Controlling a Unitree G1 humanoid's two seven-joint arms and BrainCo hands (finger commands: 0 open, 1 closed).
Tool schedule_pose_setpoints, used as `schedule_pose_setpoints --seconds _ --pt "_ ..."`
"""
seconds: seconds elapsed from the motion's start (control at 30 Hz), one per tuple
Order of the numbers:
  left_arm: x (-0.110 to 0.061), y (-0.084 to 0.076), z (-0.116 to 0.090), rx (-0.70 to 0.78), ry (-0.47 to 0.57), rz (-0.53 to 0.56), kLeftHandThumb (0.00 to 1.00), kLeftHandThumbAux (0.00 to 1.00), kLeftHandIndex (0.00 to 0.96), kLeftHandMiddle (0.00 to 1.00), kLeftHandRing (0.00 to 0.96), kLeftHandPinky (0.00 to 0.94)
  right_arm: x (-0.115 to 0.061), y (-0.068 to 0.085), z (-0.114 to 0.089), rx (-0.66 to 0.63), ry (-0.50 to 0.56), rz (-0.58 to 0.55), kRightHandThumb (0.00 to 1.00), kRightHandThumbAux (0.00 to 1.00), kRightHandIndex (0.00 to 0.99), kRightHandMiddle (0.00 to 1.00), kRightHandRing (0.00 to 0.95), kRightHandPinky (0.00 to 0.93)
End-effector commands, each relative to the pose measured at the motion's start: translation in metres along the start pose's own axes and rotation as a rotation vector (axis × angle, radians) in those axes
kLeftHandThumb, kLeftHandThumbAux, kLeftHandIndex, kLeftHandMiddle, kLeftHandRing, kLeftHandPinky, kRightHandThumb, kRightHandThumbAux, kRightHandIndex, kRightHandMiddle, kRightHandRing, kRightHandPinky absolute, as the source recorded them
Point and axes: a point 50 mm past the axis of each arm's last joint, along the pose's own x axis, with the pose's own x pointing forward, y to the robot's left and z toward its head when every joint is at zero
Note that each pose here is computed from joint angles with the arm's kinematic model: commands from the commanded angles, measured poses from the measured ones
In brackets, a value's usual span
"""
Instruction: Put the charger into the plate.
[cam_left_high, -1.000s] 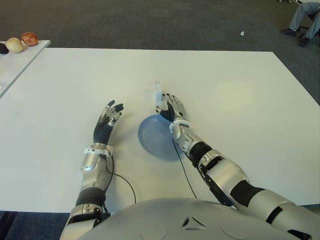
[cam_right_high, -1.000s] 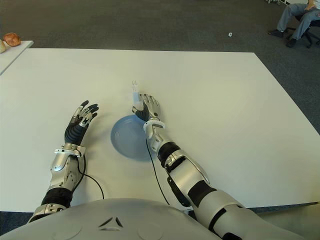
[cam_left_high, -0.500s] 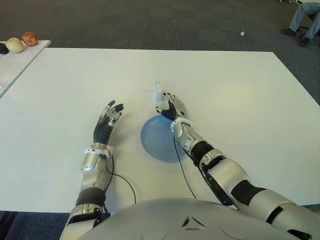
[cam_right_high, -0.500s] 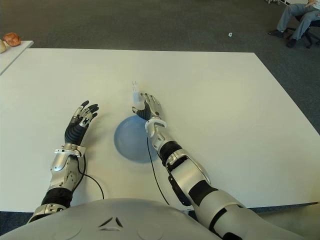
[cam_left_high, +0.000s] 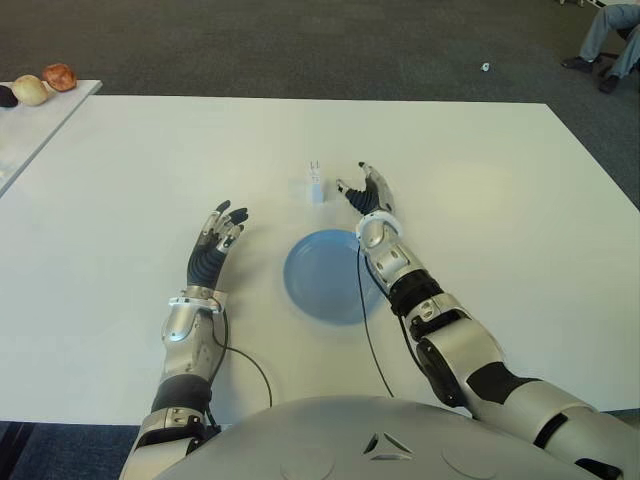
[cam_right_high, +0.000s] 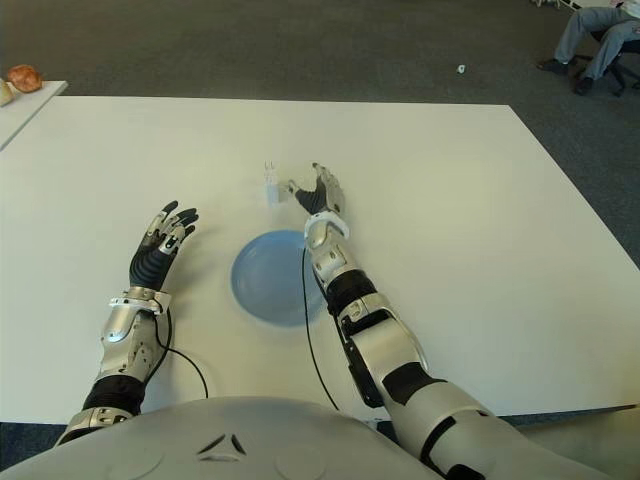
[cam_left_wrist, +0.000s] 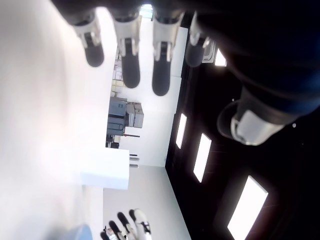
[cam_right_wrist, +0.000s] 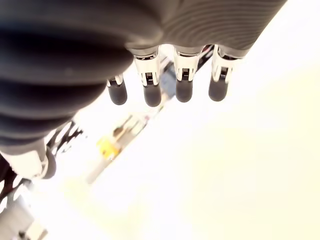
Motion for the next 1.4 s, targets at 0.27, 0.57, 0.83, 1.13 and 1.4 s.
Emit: schedule_pose_setpoints --seconds 0.27,0.57,0.83,1.13,1.4 --pt "-0.060 -0.001 -0.066 -0.115 0.395 0.100 0.000 0.537 0.095 0.207 0.160 0.079 -0.007 -0.032 0.010 0.195 0.067 -0.144 0.181 0.351 0.000 0.000 0.000 0.000" --pt "-0.060 0.001 -0.066 -0.102 0.398 0.091 0.000 0.537 0.094 0.200 0.156 0.081 -0.014 -0.043 0.017 0.284 0.102 -0.217 0.186 0.334 0.000 0.000 0.000 0.000" --pt "-0.059 0.001 -0.065 -0.091 0.397 0.071 0.000 0.527 0.096 0.207 0.156 0.074 -0.022 -0.049 0.028 0.328 0.100 -0.260 0.198 0.337 0.000 0.000 0.000 0.000" --pt "-0.059 0.002 -0.064 -0.101 0.394 0.067 0.000 0.529 0.102 0.210 0.162 0.066 -0.031 -0.056 0.027 0.407 0.091 -0.257 0.217 0.349 0.000 0.000 0.000 0.000" --pt "-0.057 0.003 -0.063 -0.107 0.383 0.069 0.000 0.529 0.107 0.201 0.156 0.075 -0.043 -0.060 -0.006 0.428 0.072 -0.179 0.217 0.393 0.000 0.000 0.000 0.000"
